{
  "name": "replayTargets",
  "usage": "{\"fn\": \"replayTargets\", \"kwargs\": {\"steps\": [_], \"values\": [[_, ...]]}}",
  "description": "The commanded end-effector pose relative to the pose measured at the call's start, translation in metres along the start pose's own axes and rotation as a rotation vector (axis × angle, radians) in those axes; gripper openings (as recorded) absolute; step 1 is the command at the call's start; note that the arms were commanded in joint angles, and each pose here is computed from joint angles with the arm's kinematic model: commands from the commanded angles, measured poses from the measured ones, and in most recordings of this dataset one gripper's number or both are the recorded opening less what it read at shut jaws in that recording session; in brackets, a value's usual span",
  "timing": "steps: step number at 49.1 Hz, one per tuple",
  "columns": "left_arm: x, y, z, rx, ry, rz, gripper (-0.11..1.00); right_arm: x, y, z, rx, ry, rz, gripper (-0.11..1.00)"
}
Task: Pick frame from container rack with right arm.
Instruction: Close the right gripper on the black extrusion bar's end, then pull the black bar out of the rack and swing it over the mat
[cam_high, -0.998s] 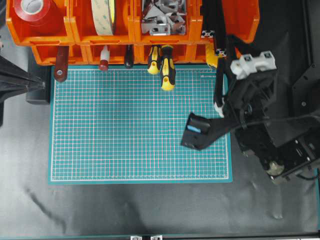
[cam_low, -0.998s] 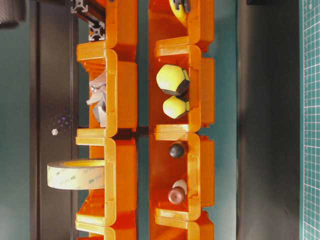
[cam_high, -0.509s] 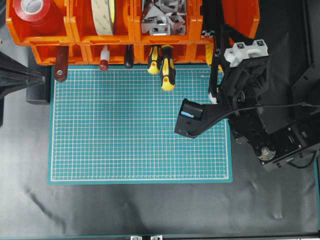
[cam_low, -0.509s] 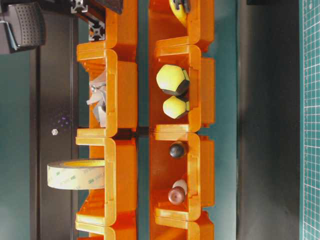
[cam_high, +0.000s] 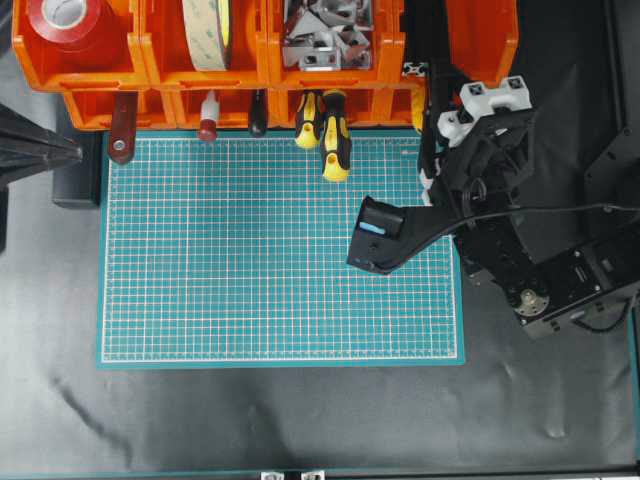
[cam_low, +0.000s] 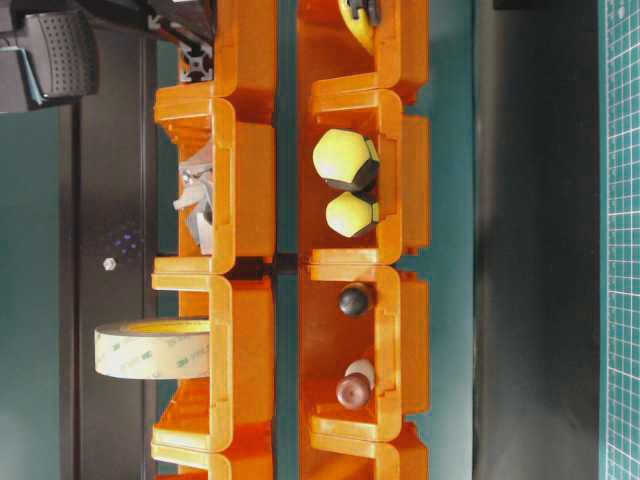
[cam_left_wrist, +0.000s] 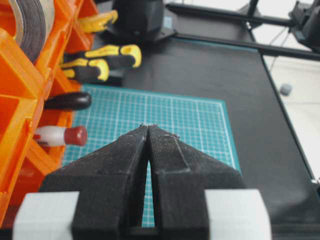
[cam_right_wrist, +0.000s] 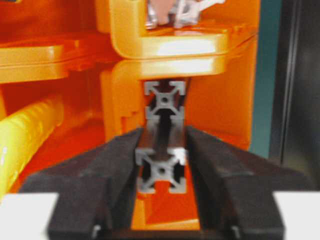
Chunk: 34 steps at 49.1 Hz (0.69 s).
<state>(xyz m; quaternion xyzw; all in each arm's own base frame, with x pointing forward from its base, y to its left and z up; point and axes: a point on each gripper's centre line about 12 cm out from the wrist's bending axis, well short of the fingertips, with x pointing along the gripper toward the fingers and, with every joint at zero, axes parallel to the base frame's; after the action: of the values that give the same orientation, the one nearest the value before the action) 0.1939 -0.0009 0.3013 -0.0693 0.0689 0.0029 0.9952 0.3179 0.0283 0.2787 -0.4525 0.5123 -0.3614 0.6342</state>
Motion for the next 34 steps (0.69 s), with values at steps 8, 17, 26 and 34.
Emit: {"fn": "replayTargets", "kwargs": {"steps": [8, 17, 26, 34], "values": [[-0.002, -0.002, 0.013, 0.0, -0.038, -0.005, 0.0, -0.016, -0.004, 0.005, 0.016, -0.025, -0.001, 0.25], [-0.002, -0.002, 0.013, 0.0, -0.038, -0.005, 0.0, -0.036, -0.015, 0.002, 0.03, -0.001, -0.061, 0.25], [-0.002, -0.001, 0.012, 0.001, -0.031, -0.002, 0.0, -0.071, -0.025, 0.001, 0.038, -0.023, -0.135, 0.25], [-0.003, -0.001, 0.011, 0.001, -0.022, -0.001, 0.0, -0.108, -0.021, 0.005, 0.032, -0.086, -0.193, 0.25]]}}
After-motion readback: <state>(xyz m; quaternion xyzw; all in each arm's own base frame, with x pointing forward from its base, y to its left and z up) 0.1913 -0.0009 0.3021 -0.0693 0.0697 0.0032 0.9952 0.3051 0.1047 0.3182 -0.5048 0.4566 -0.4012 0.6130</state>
